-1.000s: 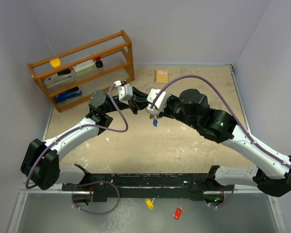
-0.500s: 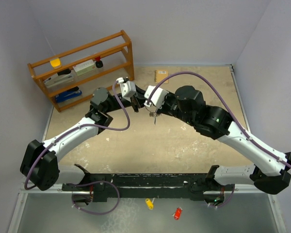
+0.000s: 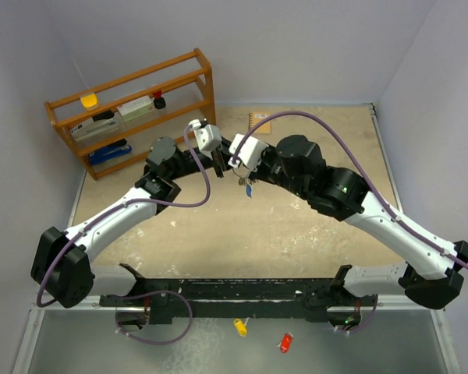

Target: Remove the keys from the keyring

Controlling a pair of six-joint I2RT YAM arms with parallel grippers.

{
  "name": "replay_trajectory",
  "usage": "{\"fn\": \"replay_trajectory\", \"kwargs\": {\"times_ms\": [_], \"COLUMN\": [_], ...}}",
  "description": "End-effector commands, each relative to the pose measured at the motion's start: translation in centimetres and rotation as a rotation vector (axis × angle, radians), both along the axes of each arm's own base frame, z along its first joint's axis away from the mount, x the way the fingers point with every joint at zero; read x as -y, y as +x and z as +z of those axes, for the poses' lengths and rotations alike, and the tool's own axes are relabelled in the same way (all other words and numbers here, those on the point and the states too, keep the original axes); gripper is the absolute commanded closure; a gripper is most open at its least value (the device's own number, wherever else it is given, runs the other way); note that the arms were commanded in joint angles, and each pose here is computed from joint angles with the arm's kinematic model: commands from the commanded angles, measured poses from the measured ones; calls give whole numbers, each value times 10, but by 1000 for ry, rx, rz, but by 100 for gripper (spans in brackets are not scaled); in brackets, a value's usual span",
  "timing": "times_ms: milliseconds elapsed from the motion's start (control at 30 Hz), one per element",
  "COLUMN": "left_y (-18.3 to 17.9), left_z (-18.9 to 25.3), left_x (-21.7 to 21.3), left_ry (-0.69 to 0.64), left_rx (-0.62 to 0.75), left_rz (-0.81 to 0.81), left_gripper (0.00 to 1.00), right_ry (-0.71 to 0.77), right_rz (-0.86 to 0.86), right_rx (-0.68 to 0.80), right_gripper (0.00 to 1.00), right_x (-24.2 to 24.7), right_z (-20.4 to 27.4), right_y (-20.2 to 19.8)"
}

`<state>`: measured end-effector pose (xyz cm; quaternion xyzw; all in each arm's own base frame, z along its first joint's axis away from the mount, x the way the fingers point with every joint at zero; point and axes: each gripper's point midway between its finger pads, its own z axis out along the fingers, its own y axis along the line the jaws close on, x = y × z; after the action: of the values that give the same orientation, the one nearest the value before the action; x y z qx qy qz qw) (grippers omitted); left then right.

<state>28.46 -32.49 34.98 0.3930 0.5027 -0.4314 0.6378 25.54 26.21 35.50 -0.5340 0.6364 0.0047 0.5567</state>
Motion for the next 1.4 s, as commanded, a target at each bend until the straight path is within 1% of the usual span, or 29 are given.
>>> {"fn": "replay_trajectory", "kwargs": {"times_ms": [0,267,467,633,733,833,933,967,1000,1033,1100,1133,1167,1233,1300,1367], "left_y": [55,50,40,33,29,30,35,35,36,37,37,36,35,33,30,26], "left_z": [37,47,65,81,89,88,79,75,69,65,57,53,50,47,45,43], "left_x": [-42,-46,-55,-65,-71,-73,-77,-78,-80,-82,-85,-86,-86,-87,-87,-86], "left_ry": [-121,-174,-254,-327,-359,-334,-303,-292,-280,-271,-256,-249,-244,-238,-235,-228], "left_rx": [50,54,84,111,129,132,122,117,110,101,91,85,81,70,62,50], "left_rz": [338,336,346,362,374,392,430,440,453,467,481,484,484,483,473,459], "left_gripper": [100,100,100,100,100,100,100,100,100,100,100,100,100,100,100,100], "right_ry": [37,43,53,44,33,41,92,121,183,216,269,291,303,319,372,395], "right_rz": [185,227,278,302,285,243,159,119,82,-14,-122,-211,-267,-388,-520,-595], "right_rx": [-137,-196,-256,-326,-342,-312,-215,-174,-131,-67,12,53,63,30,-60,-140], "right_gripper": [100,100,100,100,100,100,100,100,100,100,100,100,100,100,100,100], "right_x": [-33,-47,-56,-64,-62,-55,-40,-33,-27,-13,5,20,30,53,78,95], "right_z": [-16,-36,-53,-77,-87,-83,-67,-60,-46,-37,-25,-21,-22,-32,-50,-75], "right_y": [-37,-43,-53,-59,-59,-54,-41,-36,-31,-19,-6,4,13,35,59,76]}}
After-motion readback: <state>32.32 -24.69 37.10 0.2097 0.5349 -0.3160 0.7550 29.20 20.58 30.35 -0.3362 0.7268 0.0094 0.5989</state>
